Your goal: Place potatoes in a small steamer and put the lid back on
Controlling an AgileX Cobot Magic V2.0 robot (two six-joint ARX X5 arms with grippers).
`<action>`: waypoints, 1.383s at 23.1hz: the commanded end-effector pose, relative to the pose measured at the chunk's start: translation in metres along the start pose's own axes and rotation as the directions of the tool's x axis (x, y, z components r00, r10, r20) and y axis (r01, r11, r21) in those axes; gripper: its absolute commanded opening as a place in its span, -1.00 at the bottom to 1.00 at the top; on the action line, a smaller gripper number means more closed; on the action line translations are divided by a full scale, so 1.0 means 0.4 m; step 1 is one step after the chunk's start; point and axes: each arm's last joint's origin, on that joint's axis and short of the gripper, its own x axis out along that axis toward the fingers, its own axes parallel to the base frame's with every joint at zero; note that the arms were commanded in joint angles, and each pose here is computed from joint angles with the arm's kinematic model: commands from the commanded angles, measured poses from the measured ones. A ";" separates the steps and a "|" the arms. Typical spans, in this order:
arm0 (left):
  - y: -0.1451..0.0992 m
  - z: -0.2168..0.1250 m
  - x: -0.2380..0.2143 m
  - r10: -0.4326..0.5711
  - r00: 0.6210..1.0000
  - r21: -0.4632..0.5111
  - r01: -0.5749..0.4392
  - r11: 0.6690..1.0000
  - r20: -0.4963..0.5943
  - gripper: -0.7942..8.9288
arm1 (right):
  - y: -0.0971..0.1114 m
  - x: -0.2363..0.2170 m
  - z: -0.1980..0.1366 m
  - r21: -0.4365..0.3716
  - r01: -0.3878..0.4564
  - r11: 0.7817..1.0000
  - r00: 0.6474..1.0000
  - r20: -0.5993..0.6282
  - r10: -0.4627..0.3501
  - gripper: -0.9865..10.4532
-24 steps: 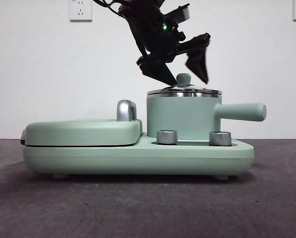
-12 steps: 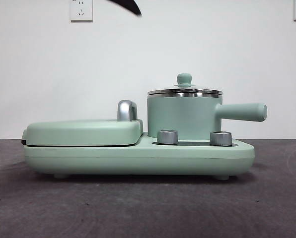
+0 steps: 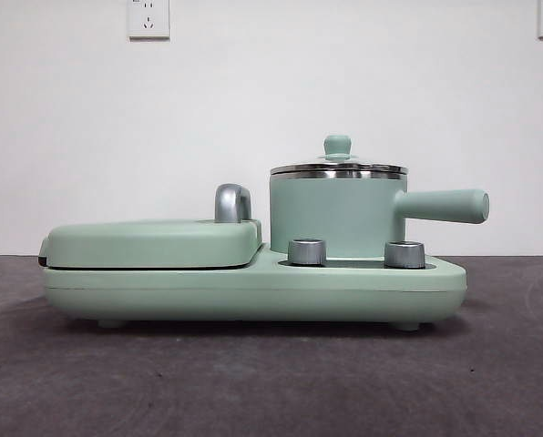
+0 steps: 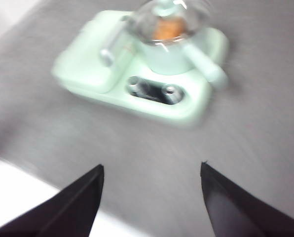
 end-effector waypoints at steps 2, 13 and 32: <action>-0.006 -0.107 -0.036 -0.010 0.997 -0.091 0.017 0.996 0.071 0.30 | 0.022 -0.004 0.062 -0.070 -0.138 0.988 0.972 0.183 0.149 -0.29; -0.010 -0.272 -0.118 0.047 0.970 -0.154 -0.010 0.988 0.237 -0.82 | 0.015 0.059 0.098 -0.121 -0.106 0.987 0.988 0.100 0.118 -0.80; 0.010 -0.310 -0.133 0.120 0.928 -0.194 -0.052 0.980 0.354 -0.82 | 0.013 0.081 0.109 -0.100 -0.104 0.990 0.991 0.070 0.112 -0.80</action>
